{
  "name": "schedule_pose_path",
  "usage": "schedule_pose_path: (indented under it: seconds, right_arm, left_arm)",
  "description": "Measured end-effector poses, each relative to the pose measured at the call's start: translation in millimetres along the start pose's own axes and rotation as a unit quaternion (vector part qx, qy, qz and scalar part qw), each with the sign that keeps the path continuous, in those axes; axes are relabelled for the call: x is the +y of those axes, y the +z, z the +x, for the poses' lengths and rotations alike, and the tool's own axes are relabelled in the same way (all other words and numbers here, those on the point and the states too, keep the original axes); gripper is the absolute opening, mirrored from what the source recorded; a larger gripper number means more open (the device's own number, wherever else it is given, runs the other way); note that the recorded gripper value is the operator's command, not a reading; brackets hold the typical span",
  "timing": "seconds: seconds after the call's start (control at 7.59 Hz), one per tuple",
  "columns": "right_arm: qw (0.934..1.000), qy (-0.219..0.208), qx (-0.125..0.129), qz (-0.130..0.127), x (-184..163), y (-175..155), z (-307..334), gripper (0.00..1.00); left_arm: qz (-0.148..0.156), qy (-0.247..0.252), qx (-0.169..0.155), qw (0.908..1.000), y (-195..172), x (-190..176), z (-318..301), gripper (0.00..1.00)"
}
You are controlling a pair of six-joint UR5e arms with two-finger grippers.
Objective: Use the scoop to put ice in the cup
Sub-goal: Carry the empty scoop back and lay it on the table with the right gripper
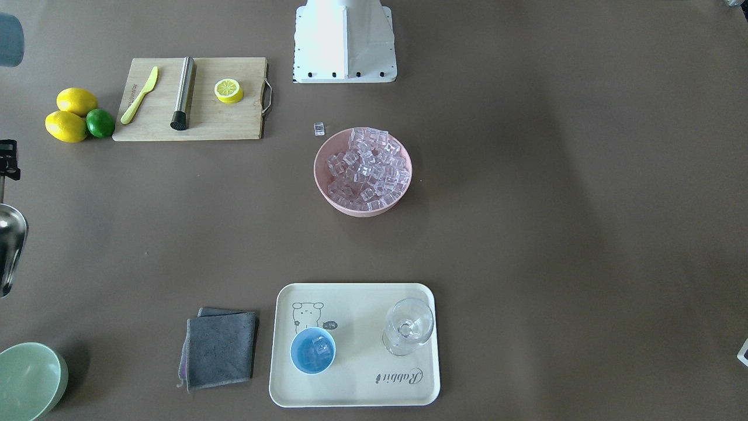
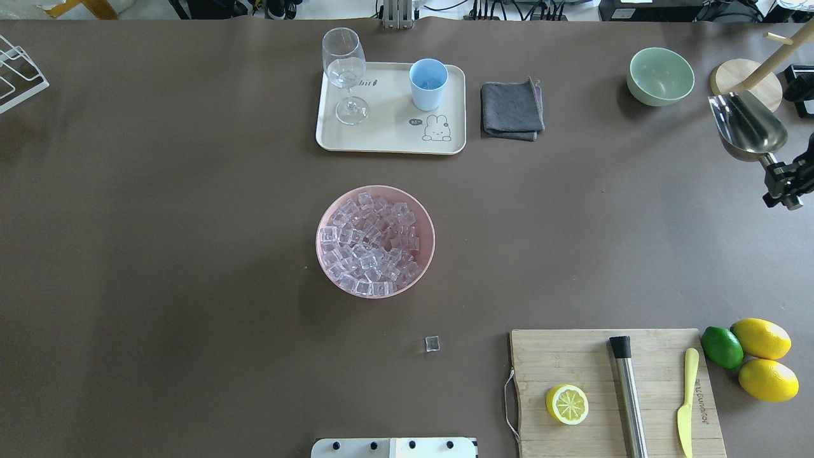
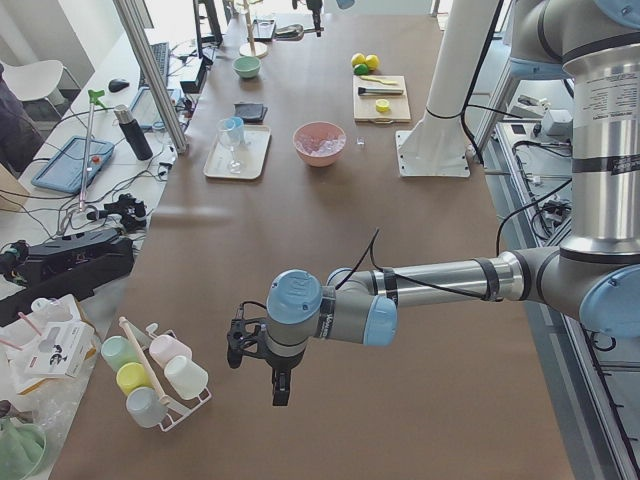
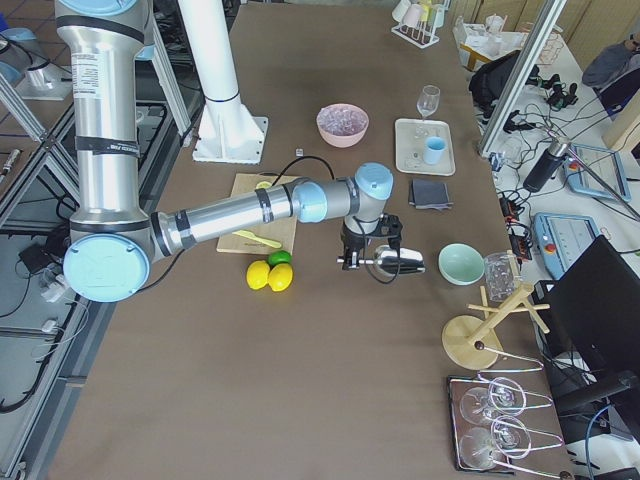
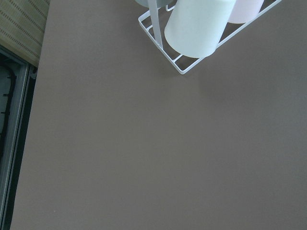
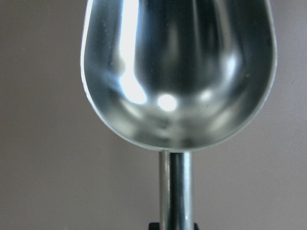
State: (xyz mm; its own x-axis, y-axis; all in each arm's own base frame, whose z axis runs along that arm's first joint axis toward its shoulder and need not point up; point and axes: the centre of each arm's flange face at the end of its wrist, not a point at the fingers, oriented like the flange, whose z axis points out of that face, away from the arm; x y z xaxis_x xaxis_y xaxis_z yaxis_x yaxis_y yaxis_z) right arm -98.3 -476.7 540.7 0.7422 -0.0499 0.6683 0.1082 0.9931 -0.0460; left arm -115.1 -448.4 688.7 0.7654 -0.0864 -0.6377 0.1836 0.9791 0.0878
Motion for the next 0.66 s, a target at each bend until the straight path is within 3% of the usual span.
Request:
schedule_pose_path:
  seconds: [0.4,0.66]
  right_arm:
    - [0.9985,0.043,-0.033,-0.001,20,58,84,0.00]
    - [0.9982,0.046,-0.038,-0.001,18,70,94,0.00]
  left_arm:
    - [-0.001,0.023,0.005,0.9997,2,-7,22,0.99]
    - [-0.013,0.049,0.009,0.9987,13,-11,47,0.99]
